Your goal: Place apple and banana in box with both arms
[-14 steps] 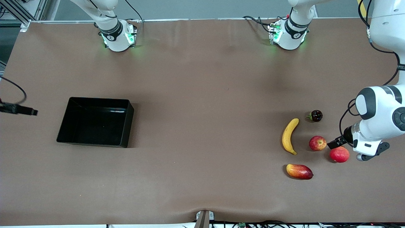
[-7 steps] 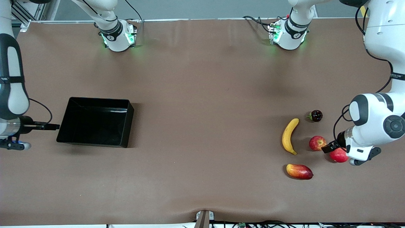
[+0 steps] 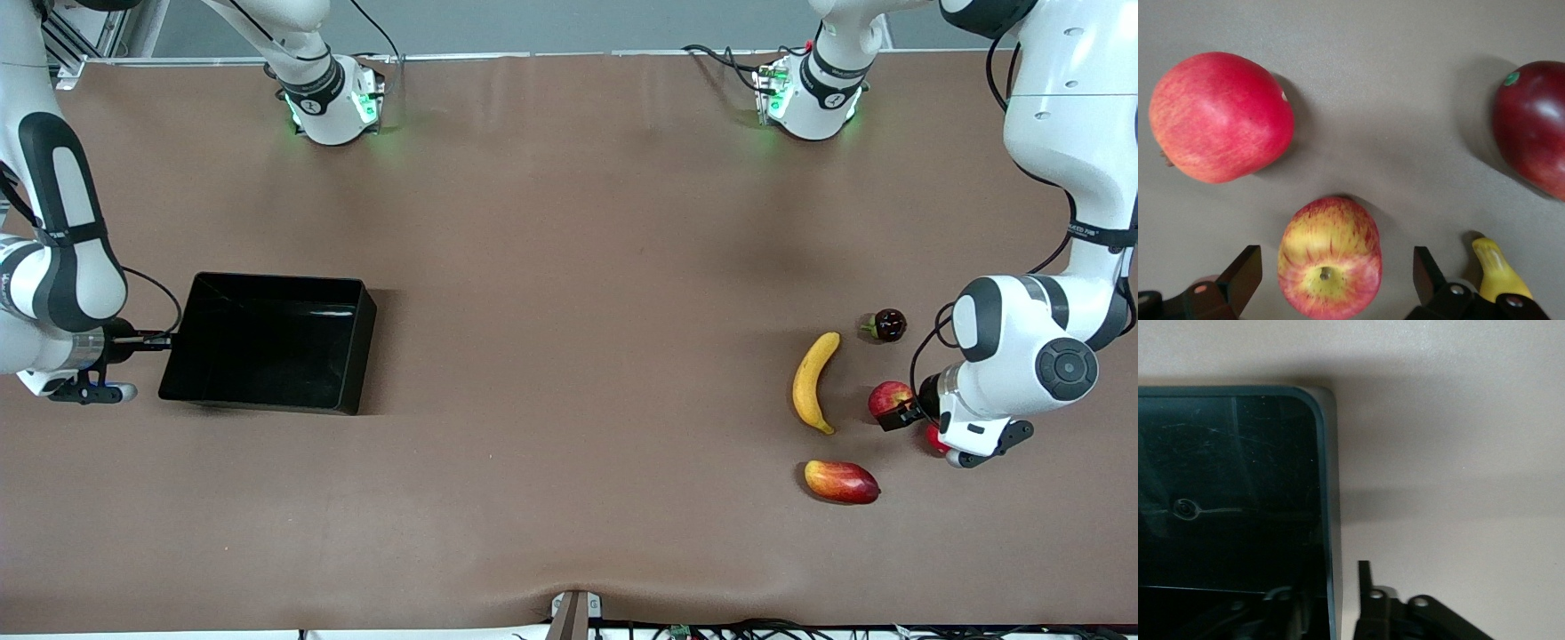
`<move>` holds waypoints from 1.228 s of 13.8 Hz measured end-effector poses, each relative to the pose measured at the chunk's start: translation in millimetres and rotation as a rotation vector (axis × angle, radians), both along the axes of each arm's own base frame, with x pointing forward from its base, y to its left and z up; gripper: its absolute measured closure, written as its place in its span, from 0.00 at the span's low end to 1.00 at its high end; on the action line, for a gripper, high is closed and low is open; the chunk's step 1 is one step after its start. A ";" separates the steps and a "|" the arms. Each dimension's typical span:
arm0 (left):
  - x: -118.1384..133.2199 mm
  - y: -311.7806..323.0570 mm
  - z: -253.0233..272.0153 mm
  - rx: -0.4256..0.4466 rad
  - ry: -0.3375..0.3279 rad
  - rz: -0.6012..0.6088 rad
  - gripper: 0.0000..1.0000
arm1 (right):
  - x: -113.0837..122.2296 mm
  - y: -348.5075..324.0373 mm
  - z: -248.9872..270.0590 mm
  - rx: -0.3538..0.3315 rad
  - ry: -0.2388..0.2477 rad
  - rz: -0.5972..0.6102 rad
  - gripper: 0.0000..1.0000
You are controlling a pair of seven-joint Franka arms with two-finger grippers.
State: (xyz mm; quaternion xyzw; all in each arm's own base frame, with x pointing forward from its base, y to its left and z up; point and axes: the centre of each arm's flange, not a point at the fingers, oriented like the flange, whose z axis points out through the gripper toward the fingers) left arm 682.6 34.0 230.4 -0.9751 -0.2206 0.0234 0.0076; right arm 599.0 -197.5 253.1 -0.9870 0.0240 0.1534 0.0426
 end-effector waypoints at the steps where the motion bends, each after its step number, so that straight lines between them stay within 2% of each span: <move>1: -0.1 0.1 -4.8 -0.001 0.001 0.000 0.00 | 0.1 0.3 0.0 0.001 0.000 0.001 0.85; 2: -0.4 -0.1 -10.7 -0.003 0.003 0.000 0.00 | 0.3 1.1 0.4 0.001 0.000 0.003 0.95; 5: -2.7 -0.5 -30.0 -0.009 0.010 0.001 0.00 | -0.1 2.3 0.8 0.004 0.005 0.005 0.95; 8: -8.8 3.2 -43.0 -0.011 0.022 0.006 0.06 | 2.4 14.5 12.7 0.028 0.045 0.020 0.95; 9: -9.9 5.2 -44.4 -0.011 0.024 0.009 0.13 | 7.8 25.3 24.6 0.049 0.060 0.029 0.95; 10: -10.1 5.5 -44.3 -0.011 0.024 0.010 0.25 | 14.5 39.4 39.2 0.078 0.073 0.038 0.95; 11: -9.8 4.2 -43.2 -0.012 0.022 0.008 0.28 | 21.6 55.7 54.0 0.105 0.078 0.048 0.95; 14: -6.0 -3.5 -31.5 -0.015 0.004 -0.002 0.28 | 36.0 114.7 79.7 0.201 0.078 0.085 0.95; 17: -1.6 -25.2 18.0 -0.022 -0.012 -0.034 0.28 | 39.5 171.8 80.3 0.273 0.094 0.097 0.95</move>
